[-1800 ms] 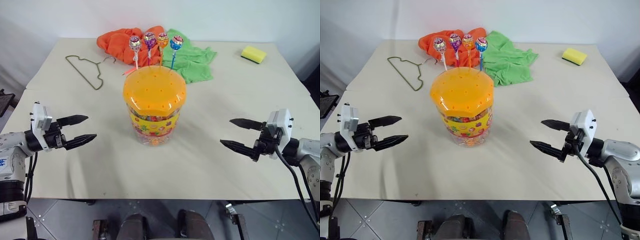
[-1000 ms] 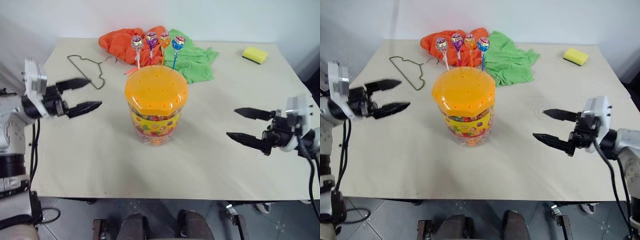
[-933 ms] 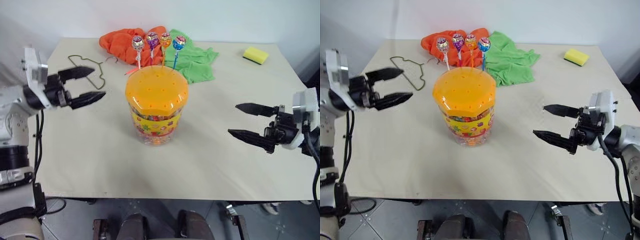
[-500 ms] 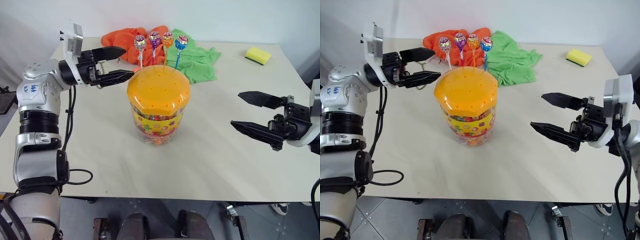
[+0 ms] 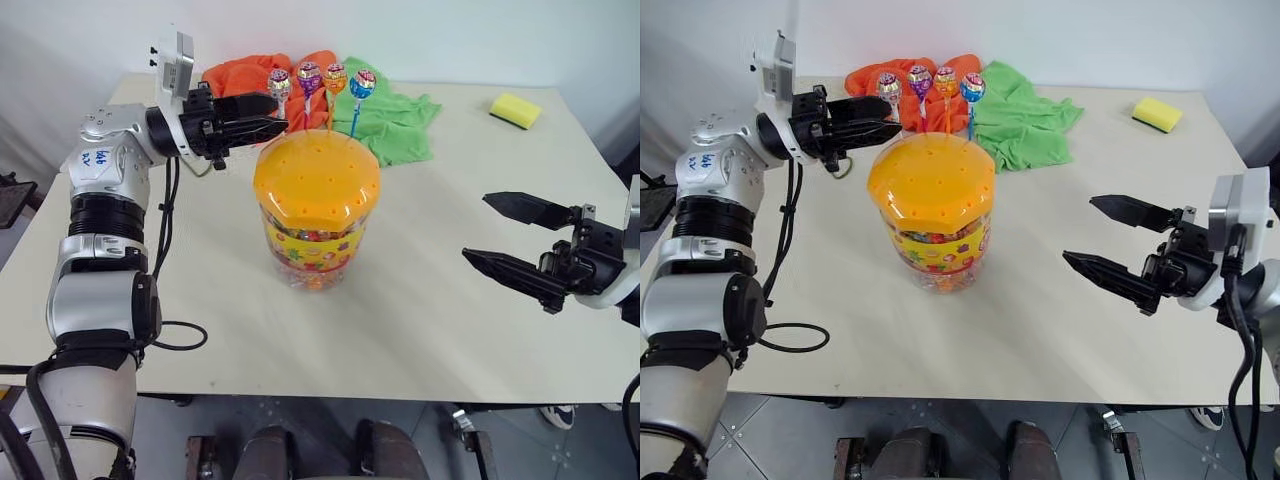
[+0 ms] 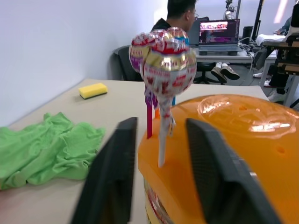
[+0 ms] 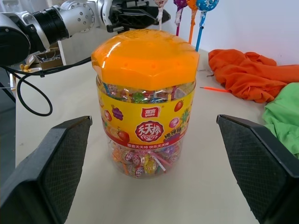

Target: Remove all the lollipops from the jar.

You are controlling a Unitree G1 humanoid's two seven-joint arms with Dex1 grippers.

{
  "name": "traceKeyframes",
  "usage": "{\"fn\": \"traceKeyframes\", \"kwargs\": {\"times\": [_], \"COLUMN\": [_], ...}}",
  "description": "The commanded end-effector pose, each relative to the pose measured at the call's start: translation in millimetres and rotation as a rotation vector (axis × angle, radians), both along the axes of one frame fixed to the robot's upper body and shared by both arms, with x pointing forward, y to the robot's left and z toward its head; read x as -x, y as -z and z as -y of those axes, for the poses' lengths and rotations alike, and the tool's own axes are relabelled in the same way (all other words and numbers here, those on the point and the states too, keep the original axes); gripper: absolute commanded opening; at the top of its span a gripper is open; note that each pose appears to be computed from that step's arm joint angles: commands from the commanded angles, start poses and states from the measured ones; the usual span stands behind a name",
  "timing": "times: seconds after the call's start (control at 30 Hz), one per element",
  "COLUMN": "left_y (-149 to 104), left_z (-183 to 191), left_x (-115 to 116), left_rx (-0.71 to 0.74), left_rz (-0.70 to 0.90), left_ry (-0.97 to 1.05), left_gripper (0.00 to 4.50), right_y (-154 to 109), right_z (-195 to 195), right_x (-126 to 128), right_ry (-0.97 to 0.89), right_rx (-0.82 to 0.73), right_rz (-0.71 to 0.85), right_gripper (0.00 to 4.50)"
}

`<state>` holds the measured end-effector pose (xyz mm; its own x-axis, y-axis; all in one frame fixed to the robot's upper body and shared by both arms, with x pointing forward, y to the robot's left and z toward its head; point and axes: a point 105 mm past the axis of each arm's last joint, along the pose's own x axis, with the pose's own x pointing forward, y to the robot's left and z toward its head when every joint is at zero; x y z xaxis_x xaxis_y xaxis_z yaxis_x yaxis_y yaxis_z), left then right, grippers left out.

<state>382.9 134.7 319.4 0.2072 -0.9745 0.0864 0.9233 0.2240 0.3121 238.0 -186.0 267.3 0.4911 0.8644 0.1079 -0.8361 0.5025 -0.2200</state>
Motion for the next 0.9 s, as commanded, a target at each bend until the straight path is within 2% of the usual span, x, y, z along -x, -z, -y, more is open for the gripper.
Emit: {"fn": "traceKeyframes", "kwargs": {"times": [0.03,0.1,0.43,0.57,0.63,0.8,0.9], "left_y": [-18,-23,-65,-82,-86,-60,-25], "left_z": [2,2,0,-8,-21,-80,-112], "left_x": [4,3,8,3,-7,-34,-36], "left_rx": [0.001,0.011,0.137,0.182,0.180,0.088,-0.034], "left_rz": [0.060,0.063,0.159,0.173,0.134,-0.113,-0.244], "left_ry": [0.008,-0.004,-0.042,-0.138,-0.271,-0.689,-0.882], "left_gripper": [0.51,0.03,0.03,0.03,0.03,0.03,0.03], "right_y": [-10,-10,-14,-16,-17,-18,-17], "right_z": [-2,-1,-2,-3,-3,-3,-1], "right_x": [7,6,0,-1,-1,1,0], "right_ry": [-0.005,0.000,-0.005,-0.015,-0.022,-0.088,-0.110], "right_rx": [-0.003,-0.002,0.001,0.003,0.006,0.038,0.067], "right_rz": [0.060,0.063,0.078,0.083,0.084,0.048,0.036], "right_gripper": [4.50,4.50,4.50,4.50,4.50,4.50,4.50]}}
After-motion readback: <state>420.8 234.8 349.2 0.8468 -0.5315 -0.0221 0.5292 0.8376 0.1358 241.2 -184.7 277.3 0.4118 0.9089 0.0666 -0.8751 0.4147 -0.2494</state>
